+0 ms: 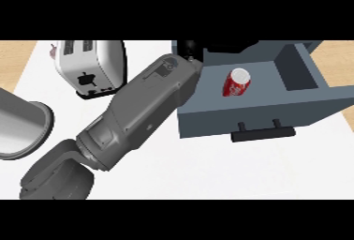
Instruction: Pick up the can, place it into the drawer and close the drawer
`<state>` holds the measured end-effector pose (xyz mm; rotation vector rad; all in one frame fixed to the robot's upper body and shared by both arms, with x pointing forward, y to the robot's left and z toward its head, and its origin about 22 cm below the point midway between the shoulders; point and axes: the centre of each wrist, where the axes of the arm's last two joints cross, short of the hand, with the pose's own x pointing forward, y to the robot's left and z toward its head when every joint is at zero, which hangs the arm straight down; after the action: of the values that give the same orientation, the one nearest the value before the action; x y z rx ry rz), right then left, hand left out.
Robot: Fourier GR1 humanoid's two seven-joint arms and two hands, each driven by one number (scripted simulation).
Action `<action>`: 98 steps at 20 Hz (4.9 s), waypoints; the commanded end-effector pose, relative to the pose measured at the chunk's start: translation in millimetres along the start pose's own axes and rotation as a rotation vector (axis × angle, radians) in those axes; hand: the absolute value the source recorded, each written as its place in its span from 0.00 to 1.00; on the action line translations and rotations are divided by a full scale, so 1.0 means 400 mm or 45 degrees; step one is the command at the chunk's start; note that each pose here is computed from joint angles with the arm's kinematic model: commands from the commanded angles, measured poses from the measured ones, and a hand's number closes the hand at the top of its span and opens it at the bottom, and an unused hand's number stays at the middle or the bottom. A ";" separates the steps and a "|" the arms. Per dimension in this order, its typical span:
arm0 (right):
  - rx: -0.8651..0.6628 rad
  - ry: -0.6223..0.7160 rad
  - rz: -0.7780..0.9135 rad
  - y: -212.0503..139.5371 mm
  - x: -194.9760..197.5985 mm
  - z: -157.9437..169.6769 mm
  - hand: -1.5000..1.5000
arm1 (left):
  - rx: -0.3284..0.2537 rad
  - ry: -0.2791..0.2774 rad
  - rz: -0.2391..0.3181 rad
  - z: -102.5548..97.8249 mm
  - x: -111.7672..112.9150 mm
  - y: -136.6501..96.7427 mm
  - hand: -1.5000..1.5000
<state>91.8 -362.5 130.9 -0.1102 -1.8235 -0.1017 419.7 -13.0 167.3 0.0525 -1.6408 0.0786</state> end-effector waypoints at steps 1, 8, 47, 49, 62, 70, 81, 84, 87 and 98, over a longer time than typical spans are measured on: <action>-0.001 -0.009 0.003 0.015 0.003 -0.039 0.00 | -0.014 -0.011 0.001 0.000 -0.009 0.002 0.00; 0.088 -0.211 0.390 0.028 0.100 -0.032 0.00 | -0.024 -0.038 0.060 0.021 -0.014 -0.008 0.00; 0.496 -0.418 1.534 0.495 -0.161 -0.526 0.00 | 0.036 -0.074 0.087 -0.014 0.044 0.085 0.00; 0.478 -0.385 1.585 0.493 -0.233 -0.536 0.00 | 0.042 -0.080 0.104 -0.016 0.073 0.094 0.00; 0.362 -0.319 1.730 0.499 -0.395 -0.640 0.00 | 0.093 -0.087 0.056 -0.007 0.090 0.210 0.00; 0.265 -0.358 1.762 0.538 -0.426 -0.678 0.00 | 0.088 -0.098 0.076 -0.010 0.095 0.284 0.00; 0.100 -0.402 1.809 0.484 -0.392 -0.753 0.00 | 0.059 -0.116 0.066 0.007 0.154 0.324 0.00; 0.069 -0.427 1.785 0.490 -0.344 -0.791 0.00 | 0.049 -0.125 0.057 0.009 0.176 0.361 0.00; 0.030 -0.454 1.821 0.521 -0.320 -0.807 0.00 | 0.018 -0.102 0.082 0.031 0.165 0.317 0.00; 0.177 -0.419 1.745 0.549 -0.248 -0.854 0.00 | 0.037 -0.122 0.077 0.052 0.163 0.307 0.00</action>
<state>461.2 -210.5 87.3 -1.3260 -1.6023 1.0936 388.5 114.9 230.1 0.0289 -1.7345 0.1443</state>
